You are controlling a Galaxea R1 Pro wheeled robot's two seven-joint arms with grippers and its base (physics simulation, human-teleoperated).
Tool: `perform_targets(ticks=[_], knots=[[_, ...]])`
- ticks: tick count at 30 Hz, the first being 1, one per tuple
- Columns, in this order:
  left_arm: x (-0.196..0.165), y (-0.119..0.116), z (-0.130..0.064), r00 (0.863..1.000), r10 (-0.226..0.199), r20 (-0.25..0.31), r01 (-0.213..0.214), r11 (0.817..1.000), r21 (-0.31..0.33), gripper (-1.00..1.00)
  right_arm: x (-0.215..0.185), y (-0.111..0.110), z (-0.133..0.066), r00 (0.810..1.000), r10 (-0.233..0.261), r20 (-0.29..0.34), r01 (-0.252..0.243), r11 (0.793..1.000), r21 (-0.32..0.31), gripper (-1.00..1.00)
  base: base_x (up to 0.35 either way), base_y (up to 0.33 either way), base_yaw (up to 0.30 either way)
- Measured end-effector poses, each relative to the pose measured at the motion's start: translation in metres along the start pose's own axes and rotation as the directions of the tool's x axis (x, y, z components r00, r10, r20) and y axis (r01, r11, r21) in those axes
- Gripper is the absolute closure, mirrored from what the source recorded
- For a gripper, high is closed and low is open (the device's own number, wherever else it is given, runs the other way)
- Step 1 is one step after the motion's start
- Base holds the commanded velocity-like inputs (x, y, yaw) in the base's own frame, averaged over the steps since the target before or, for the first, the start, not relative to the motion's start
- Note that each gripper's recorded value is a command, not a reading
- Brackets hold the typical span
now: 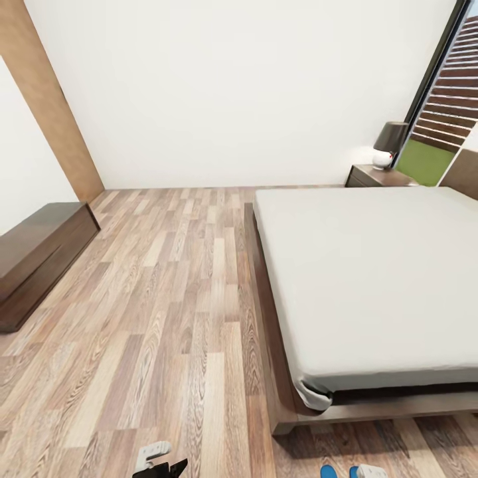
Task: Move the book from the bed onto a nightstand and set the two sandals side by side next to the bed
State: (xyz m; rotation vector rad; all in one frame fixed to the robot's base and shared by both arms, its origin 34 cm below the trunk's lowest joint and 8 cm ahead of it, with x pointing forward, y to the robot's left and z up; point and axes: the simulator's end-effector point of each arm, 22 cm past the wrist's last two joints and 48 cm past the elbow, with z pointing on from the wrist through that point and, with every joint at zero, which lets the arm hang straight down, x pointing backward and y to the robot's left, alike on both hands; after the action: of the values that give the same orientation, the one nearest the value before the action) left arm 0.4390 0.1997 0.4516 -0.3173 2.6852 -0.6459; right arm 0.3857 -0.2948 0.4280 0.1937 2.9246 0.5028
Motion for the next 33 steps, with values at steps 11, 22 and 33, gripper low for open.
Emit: perform_targets(ticks=[11,22,33], knots=[[-0.006,-0.009,-0.016,1.0,0.0,0.0,0.0,1.0,0.0,-1.0,-0.004,0.007,-0.018,1.0,0.0,-0.001,0.0,1.0,0.0,-1.0,0.0,0.0,0.0],[-0.012,-0.018,-0.031,1.0,0.0,-0.001,0.0,1.0,0.0,-1.0,-0.007,0.013,-0.035,1.0,0.0,-0.001,0.0,1.0,0.0,-1.0,0.0,0.0,0.0],[-0.013,-0.019,-0.032,1.0,-0.001,0.0,0.001,1.0,0.001,-1.0,-0.007,0.014,-0.036,1.0,0.001,0.0,-0.001,1.0,0.0,-1.0,0.0,0.0,0.0]])
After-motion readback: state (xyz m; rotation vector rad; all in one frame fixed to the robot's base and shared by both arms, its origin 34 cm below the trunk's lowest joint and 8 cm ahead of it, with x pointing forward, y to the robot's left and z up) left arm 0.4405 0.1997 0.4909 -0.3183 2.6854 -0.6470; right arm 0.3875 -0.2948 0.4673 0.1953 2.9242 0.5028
